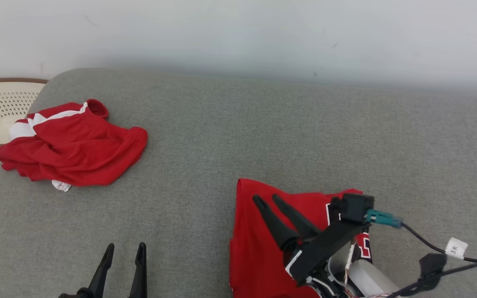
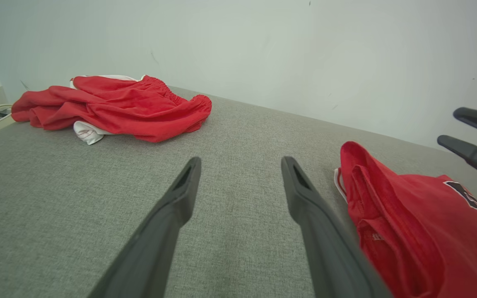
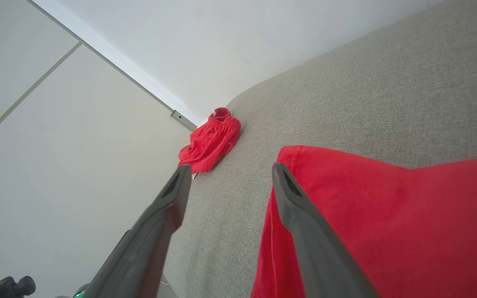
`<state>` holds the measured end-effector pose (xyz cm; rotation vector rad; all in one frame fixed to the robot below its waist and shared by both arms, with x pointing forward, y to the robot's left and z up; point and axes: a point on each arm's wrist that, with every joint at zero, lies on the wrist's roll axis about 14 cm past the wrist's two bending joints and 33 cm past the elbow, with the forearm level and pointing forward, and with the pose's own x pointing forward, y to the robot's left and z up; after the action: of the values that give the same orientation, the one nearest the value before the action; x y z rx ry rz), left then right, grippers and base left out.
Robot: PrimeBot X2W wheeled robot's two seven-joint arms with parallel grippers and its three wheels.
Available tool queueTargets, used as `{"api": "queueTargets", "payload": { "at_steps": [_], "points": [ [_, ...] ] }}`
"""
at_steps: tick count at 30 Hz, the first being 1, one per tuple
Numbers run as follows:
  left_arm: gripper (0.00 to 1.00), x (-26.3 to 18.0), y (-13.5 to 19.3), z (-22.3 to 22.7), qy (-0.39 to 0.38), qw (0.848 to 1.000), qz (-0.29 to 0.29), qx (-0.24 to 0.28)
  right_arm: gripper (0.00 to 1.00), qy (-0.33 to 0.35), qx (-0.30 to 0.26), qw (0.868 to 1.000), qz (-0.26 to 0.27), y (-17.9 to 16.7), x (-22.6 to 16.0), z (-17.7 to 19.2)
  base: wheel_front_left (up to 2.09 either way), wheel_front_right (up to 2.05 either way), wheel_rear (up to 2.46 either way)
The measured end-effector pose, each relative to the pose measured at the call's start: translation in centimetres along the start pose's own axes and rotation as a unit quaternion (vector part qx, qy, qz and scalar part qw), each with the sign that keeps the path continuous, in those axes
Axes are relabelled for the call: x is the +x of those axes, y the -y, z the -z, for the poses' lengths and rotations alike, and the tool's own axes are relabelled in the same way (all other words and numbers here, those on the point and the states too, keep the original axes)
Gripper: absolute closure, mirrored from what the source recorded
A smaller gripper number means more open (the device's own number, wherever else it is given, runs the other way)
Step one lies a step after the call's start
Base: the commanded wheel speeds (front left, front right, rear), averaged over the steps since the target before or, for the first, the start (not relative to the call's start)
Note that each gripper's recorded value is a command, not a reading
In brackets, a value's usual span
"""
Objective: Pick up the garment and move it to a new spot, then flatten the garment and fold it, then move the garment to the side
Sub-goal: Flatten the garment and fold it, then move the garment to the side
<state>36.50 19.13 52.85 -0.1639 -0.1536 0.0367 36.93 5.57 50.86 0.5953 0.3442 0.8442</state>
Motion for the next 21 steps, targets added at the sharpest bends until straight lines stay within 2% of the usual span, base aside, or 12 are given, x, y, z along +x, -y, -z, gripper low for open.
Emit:
{"api": "queueTargets", "payload": {
  "at_steps": [4,9,15,21],
  "points": [
    [0.0,0.1,0.3,-0.1,0.003,1.0,0.004,-0.001,0.0,0.052,-0.007,0.998,-0.018,-0.9,-0.4,-3.0,0.0,0.0,0.0],
    [0.0,0.3,0.4,-0.6,0.01,1.0,0.006,-0.001,0.0,0.123,-0.056,0.991,-0.012,-0.1,-1.7,-7.3,0.0,0.0,0.0],
    [0.0,0.4,-0.1,-1.2,0.02,1.0,0.0,0.005,0.0,0.139,-0.118,0.982,0.053,4.2,-4.1,-9.0,0.0,0.0,0.0],
    [0.0,0.3,-0.6,-1.4,0.023,1.0,-0.008,0.011,0.0,0.104,-0.171,0.97,0.135,9.1,-7.1,-8.0,0.0,0.0,0.0]
  ]
}}
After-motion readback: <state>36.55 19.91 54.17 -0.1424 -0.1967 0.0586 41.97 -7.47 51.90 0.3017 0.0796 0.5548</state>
